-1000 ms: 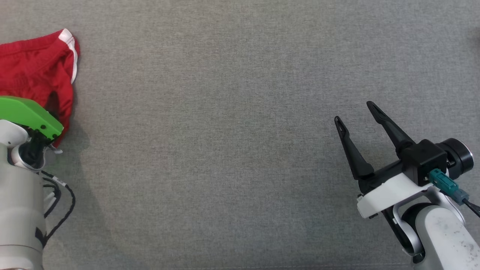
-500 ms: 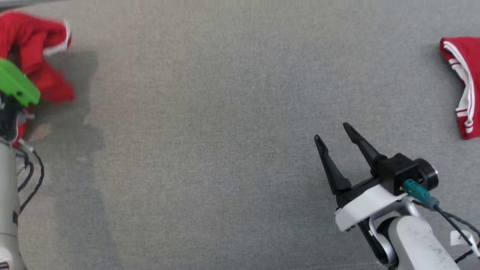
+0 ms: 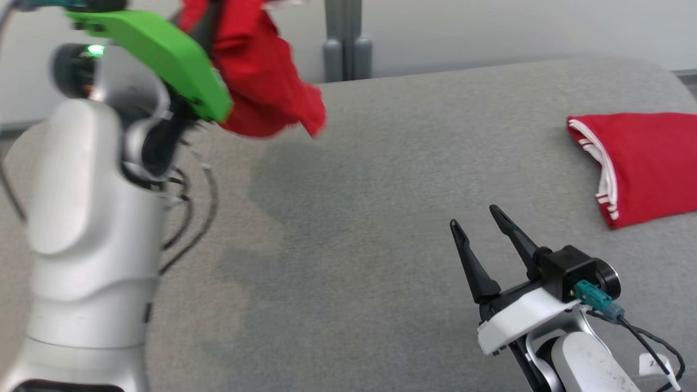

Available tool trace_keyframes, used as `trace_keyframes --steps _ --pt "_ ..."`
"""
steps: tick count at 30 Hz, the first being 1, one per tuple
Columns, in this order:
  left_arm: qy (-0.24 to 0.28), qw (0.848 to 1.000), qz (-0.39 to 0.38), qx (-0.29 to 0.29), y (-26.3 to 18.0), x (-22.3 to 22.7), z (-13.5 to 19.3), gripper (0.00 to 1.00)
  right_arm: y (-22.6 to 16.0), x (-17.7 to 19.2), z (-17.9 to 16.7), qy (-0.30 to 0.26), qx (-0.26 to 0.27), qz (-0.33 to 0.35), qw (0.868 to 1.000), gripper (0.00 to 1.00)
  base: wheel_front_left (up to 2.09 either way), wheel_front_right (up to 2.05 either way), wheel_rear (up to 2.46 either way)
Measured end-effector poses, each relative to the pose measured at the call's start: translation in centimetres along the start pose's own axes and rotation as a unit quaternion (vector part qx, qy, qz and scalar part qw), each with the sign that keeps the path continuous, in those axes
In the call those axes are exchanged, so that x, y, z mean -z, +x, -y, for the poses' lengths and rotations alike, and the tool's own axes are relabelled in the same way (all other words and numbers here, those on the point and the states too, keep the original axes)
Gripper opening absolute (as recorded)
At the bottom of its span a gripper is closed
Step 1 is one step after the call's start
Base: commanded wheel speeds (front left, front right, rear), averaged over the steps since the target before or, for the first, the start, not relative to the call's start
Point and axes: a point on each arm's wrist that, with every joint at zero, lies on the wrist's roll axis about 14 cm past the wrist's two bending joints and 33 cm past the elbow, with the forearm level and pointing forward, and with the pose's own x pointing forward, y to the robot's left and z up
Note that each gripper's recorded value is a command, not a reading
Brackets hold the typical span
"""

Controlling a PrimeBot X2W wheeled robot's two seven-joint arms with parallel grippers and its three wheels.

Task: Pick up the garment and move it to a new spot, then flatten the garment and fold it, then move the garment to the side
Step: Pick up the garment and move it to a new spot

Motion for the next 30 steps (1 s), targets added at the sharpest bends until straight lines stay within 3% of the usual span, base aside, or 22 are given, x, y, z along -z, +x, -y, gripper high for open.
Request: trace_keyframes --steps 4,8,12,16,17,18,19,26,30 --pt "-0.017 0.996 0.011 0.086 1.1 0.5 7.1 0.00 -1.6 -0.9 1.7 -0.006 0.034 0.011 0.999 1.00 0.00 0.00 0.00" --pt "-0.048 0.990 -0.003 0.136 1.9 3.8 11.4 0.00 -3.4 -1.3 3.4 -0.012 0.067 0.014 0.998 1.00 0.00 0.00 0.00" --pt "-0.076 0.983 -0.051 0.158 2.5 9.4 14.0 0.00 -5.0 -1.5 4.8 -0.016 0.097 0.015 0.995 1.00 0.00 0.00 0.00" --pt "-0.079 0.977 -0.139 0.143 2.1 17.5 14.6 0.00 -6.8 -1.6 6.4 -0.019 0.131 0.015 0.991 1.00 0.00 0.00 0.00" --pt "-0.072 0.975 -0.162 0.136 1.8 19.5 14.6 0.11 -7.1 -1.6 6.8 -0.019 0.138 0.014 0.990 1.00 0.00 0.00 0.00" --pt "-0.068 0.973 -0.180 0.131 1.6 21.2 14.4 0.76 -7.5 -1.6 7.1 -0.019 0.145 0.014 0.989 1.00 0.00 0.00 0.00" --pt "-0.064 0.971 -0.190 0.126 1.4 22.3 14.2 1.00 -7.7 -1.5 7.2 -0.019 0.149 0.013 0.989 1.00 0.00 0.00 0.00" --pt "-0.071 0.969 -0.218 0.092 0.0 26.4 11.8 1.00 -7.9 -1.0 7.9 -0.017 0.161 0.006 0.987 1.00 0.00 0.00 0.00" --pt "-0.098 0.985 -0.124 0.067 -0.1 22.9 9.3 1.00 -7.0 -1.2 8.1 -0.020 0.154 0.011 0.988 1.00 0.00 0.00 0.00"
